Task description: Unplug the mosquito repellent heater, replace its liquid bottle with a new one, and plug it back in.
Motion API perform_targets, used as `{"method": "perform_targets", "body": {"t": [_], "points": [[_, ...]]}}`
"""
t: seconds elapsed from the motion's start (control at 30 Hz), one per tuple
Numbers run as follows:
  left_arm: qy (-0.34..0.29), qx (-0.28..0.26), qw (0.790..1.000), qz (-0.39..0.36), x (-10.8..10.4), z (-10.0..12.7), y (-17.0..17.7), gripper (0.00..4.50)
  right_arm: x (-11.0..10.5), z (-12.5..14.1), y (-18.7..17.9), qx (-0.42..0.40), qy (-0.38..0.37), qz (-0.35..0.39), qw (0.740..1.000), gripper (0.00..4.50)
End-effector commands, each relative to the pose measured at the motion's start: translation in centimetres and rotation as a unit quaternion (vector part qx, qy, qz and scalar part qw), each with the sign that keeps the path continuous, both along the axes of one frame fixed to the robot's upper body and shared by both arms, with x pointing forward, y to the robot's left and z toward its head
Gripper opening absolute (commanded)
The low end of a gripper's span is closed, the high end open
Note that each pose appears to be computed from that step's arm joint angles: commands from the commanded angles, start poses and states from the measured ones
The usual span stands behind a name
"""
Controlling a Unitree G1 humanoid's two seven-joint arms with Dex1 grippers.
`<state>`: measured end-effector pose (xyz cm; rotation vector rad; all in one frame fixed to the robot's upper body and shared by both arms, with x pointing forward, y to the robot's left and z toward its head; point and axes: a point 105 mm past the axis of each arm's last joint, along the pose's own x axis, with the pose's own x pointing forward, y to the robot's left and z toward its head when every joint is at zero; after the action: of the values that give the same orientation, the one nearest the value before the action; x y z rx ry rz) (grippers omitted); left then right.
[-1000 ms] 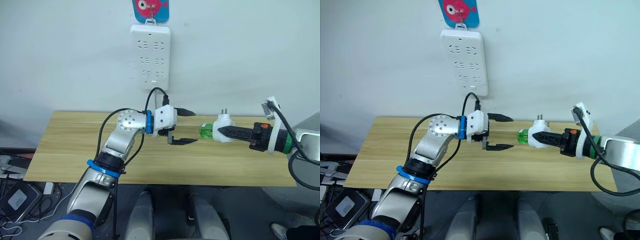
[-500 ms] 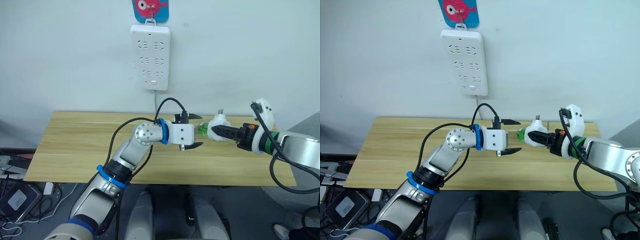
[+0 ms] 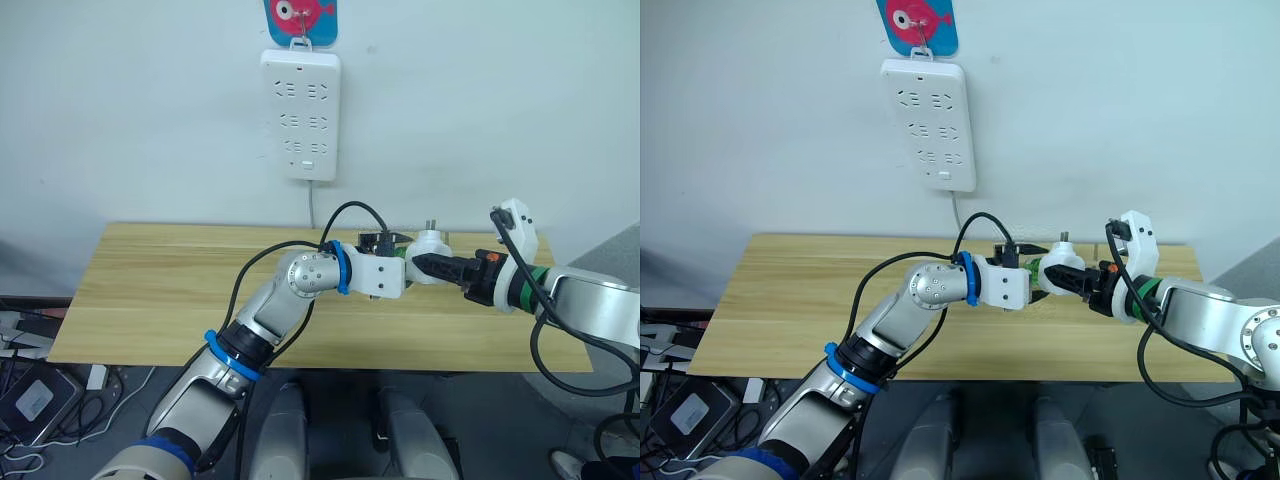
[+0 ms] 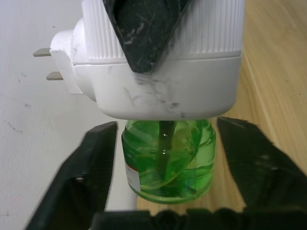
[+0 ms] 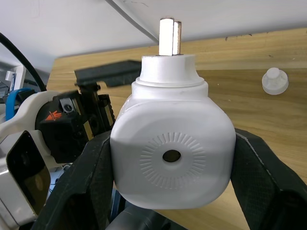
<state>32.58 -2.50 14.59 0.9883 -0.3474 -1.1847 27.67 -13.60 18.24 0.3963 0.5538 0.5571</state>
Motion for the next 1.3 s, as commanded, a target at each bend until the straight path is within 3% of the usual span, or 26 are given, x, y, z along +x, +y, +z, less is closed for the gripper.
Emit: {"method": "perform_targets", "body": {"t": [0.03,0.3,0.43,0.63,0.73,0.77,0.83,0.97,1.03,1.3], "points": [[-0.014,-0.010,1.000,-0.017,-0.6,0.9,-0.8,2.34,-0.4,1.5,0.7,0.017,-0.027,0.013,0.999,2.96],[-0.011,-0.008,1.000,-0.017,-0.6,0.7,-0.8,2.22,-0.6,2.5,1.8,0.020,-0.048,0.045,0.998,2.96],[-0.010,-0.009,1.000,-0.013,-0.4,0.5,-0.6,2.22,-0.7,3.5,2.0,0.026,-0.068,0.055,0.996,4.38],[0.010,-0.022,1.000,0.002,0.0,0.1,-0.3,2.22,0.3,6.6,0.5,-0.012,-0.160,0.029,0.987,4.50],[0.082,-0.100,0.991,0.029,0.6,0.4,-0.3,2.22,1.0,7.8,-0.7,-0.023,-0.209,-0.015,0.977,4.50],[0.120,-0.147,0.981,0.040,0.8,0.7,-0.3,2.22,0.8,7.9,-0.9,-0.043,-0.234,-0.018,0.971,4.50],[0.194,-0.257,0.946,0.043,0.8,1.8,-0.4,2.22,0.2,7.3,-0.5,-0.070,-0.267,-0.011,0.961,4.50],[0.285,-0.357,0.888,0.042,1.0,2.8,0.4,2.22,-0.5,5.9,0.2,-0.075,-0.295,-0.019,0.952,4.50],[0.286,-0.373,0.882,0.037,1.0,3.4,0.7,2.22,-0.5,5.0,0.3,-0.079,-0.294,-0.024,0.952,4.50],[0.270,-0.361,0.893,0.022,0.8,3.9,0.5,2.22,0.2,4.5,1.9,-0.040,-0.299,-0.036,0.953,4.50]]}}
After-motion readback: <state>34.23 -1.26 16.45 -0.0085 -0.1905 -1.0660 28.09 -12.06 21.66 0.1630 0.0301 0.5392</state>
